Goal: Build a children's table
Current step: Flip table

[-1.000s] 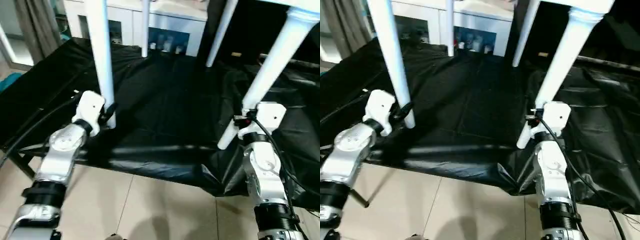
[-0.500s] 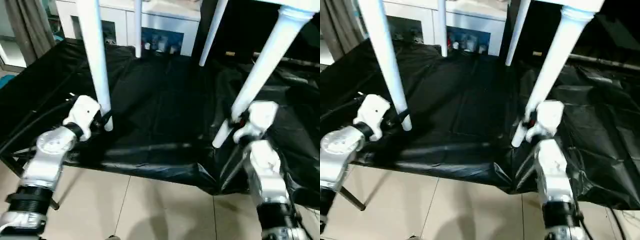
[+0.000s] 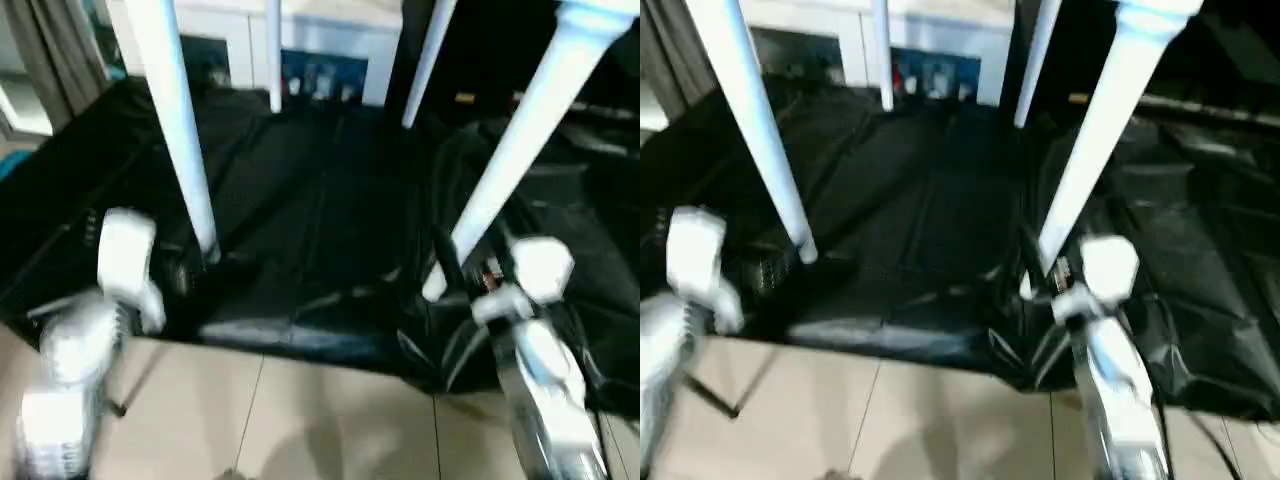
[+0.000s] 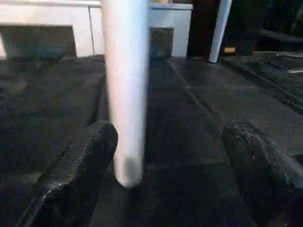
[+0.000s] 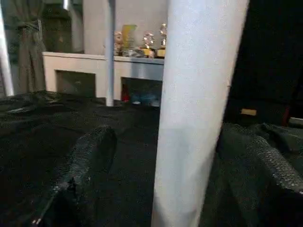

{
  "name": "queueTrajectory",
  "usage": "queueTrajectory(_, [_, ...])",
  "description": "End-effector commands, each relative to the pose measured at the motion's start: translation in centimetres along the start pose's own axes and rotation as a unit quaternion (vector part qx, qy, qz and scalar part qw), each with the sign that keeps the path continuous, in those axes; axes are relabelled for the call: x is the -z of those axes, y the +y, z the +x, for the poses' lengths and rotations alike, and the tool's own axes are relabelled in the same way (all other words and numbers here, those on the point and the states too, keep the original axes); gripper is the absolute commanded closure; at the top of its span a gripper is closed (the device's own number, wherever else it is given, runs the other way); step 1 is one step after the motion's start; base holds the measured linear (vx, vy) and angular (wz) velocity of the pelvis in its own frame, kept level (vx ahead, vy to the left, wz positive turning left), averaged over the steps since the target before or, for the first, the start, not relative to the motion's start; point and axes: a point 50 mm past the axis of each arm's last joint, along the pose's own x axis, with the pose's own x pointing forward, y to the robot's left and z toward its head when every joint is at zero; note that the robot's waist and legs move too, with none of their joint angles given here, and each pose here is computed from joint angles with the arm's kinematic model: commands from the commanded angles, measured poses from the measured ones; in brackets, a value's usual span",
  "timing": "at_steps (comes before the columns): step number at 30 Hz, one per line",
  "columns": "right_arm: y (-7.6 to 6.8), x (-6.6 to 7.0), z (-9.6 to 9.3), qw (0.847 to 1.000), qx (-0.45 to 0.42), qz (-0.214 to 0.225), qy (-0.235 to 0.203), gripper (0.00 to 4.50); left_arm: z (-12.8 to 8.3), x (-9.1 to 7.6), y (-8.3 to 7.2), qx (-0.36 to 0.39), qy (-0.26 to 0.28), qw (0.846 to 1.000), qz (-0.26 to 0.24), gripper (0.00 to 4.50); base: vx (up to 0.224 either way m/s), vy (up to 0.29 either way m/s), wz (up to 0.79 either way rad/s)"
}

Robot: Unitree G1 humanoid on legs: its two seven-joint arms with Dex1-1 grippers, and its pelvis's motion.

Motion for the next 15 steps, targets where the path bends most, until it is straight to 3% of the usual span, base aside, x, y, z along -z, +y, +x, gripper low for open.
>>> queueTrajectory(1, [0.4,-0.9,0.1,1.0,-0.012,-0.004,-0.016,0.91,0.1,-1.5,0.2,-0.009,-0.039,0.999,0.007,0.43,0.0,0.0,0.0])
queueTrajectory(4, [0.3,-0.5,-1.2,1.0,0.017,0.002,0.012,0.91,-0.7,-1.4,-0.8,-0.049,-0.051,0.997,0.022,0.43,0.0,0.0,0.0])
queueTrajectory(6, [0.4,0.6,-2.0,0.997,0.029,0.013,0.065,0.91,-0.9,-0.8,-0.9,-0.106,-0.025,0.994,0.021,0.43,0.0,0.0,0.0])
queueTrajectory(9, [0.1,1.2,-2.7,0.994,0.052,0.02,0.089,0.91,-1.1,-0.6,-1.5,-0.124,-0.017,0.992,0.025,0.43,0.0,0.0,0.0])
queueTrajectory(15, [-0.2,1.5,-2.9,0.993,0.071,0.008,0.096,0.91,-1.0,-0.5,-2.3,-0.106,-0.015,0.994,0.034,0.43,0.0,0.0,0.0])
